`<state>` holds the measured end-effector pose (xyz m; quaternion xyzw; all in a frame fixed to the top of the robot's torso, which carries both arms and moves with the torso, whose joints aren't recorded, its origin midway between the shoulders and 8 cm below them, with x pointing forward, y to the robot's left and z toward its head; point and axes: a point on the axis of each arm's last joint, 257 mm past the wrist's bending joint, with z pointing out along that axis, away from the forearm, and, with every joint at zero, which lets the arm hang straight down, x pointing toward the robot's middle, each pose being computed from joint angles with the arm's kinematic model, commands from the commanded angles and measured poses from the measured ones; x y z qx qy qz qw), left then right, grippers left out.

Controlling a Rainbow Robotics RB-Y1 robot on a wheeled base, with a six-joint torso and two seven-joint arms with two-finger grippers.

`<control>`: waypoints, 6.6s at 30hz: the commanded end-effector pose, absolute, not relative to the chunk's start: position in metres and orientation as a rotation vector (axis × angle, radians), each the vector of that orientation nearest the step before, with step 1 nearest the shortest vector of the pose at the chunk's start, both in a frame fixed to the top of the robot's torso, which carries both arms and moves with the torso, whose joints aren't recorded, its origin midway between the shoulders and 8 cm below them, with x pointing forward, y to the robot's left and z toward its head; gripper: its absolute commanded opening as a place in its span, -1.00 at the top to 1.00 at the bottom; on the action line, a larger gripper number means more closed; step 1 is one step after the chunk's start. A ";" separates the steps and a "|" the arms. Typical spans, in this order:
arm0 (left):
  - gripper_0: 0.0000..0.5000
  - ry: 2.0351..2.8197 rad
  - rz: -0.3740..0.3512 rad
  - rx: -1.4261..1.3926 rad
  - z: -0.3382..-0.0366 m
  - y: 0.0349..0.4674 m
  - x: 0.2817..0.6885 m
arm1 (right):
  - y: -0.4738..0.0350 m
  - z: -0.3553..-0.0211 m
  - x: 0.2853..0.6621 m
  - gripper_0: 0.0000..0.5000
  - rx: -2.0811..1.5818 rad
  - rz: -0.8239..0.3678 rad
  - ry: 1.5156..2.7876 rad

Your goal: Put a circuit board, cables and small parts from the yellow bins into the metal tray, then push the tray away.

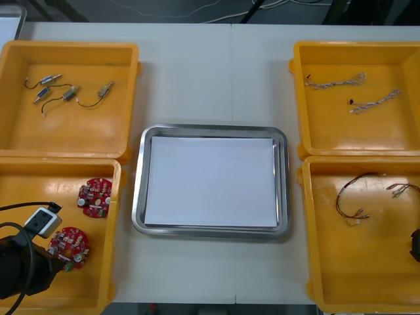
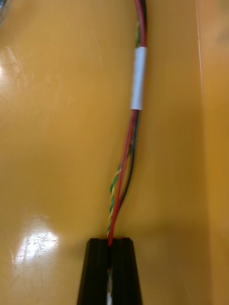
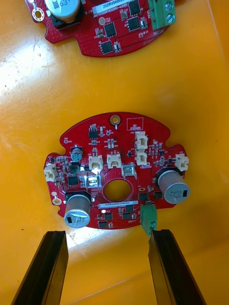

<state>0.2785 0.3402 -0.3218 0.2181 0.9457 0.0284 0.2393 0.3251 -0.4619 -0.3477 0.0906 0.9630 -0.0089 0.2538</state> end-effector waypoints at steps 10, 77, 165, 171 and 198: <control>-1.00 2.599 0.094 0.683 -0.335 0.327 0.255 | -0.447 -0.331 0.337 1.00 0.163 -0.022 2.612; -0.93 2.604 0.163 0.625 -0.355 0.309 0.275 | -0.349 -0.271 0.295 -1.00 0.186 0.095 2.773; 1.00 2.706 0.049 0.129 -0.163 0.315 0.336 | -0.384 -0.343 0.349 1.00 0.215 -0.008 2.707; 1.00 2.711 0.027 0.088 -0.161 0.289 0.343 | -0.386 -0.326 0.351 1.00 0.221 -0.016 2.697; 1.00 2.655 -0.081 0.059 -0.183 0.170 0.363 | -0.394 -0.215 0.340 1.00 0.209 -0.074 2.659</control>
